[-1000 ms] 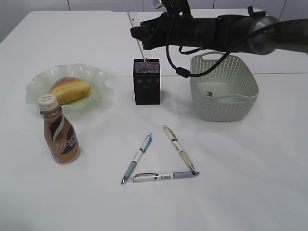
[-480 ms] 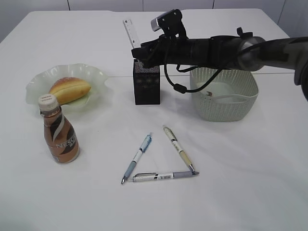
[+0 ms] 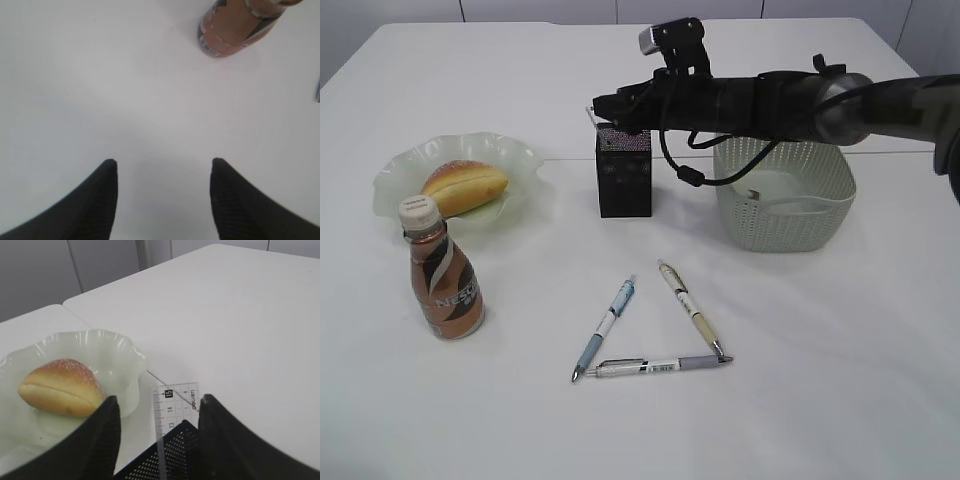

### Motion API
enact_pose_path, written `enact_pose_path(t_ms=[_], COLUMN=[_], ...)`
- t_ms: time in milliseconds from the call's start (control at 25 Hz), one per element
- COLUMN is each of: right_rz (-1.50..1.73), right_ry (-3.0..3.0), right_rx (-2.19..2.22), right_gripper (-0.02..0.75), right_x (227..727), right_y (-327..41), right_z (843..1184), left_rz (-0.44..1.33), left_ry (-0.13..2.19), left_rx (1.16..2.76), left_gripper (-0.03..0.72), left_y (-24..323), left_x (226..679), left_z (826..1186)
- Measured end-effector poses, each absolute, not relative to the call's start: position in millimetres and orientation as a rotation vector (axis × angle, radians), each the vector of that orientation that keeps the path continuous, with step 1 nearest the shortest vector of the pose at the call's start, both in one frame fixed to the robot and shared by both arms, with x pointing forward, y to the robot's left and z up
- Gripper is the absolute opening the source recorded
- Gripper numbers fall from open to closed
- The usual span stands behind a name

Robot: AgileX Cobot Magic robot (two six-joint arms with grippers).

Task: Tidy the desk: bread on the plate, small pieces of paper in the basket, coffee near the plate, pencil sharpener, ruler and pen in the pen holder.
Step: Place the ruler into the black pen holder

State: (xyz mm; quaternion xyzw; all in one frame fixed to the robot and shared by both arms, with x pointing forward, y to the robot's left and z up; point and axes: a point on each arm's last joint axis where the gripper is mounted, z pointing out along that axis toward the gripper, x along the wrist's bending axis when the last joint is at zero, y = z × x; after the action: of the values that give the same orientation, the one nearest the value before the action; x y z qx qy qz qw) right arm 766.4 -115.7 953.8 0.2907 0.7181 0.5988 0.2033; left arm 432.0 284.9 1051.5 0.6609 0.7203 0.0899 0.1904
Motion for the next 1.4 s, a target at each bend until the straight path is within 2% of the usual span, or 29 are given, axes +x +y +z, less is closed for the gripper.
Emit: enact_pose_path(t_ms=[240, 400, 560, 800, 1040, 1400], right_rz=[1.696, 1.581, 1.357, 0.881, 0.531, 0.353], right_ry=[2.003, 2.118, 2.318, 2.496, 2.568, 2.517], right_rx=[0.913, 0.996, 1.057, 1.186, 1.348, 1.68], right_gripper=[0.377, 0.377, 0.377, 0.377, 0.377, 0.377], right_x=[756, 740, 713, 670, 642, 649], right_y=[-119, -124, -127, -109, -92, -85], right_z=[1003, 1039, 1062, 1078, 1069, 1022], left_rz=[0.213, 0.211, 0.211, 0.214, 0.227, 0.204], left_ry=[2.047, 2.049, 2.046, 2.041, 2.032, 2.027], left_rx=[1.884, 1.888, 1.893, 1.896, 1.881, 1.853], left_gripper=[0.433, 0.433, 0.433, 0.433, 0.433, 0.433], left_y=[285, 285, 285, 285, 285, 282], left_x=[428, 428, 428, 428, 430, 430], left_z=[1050, 1050, 1050, 1050, 1051, 1051])
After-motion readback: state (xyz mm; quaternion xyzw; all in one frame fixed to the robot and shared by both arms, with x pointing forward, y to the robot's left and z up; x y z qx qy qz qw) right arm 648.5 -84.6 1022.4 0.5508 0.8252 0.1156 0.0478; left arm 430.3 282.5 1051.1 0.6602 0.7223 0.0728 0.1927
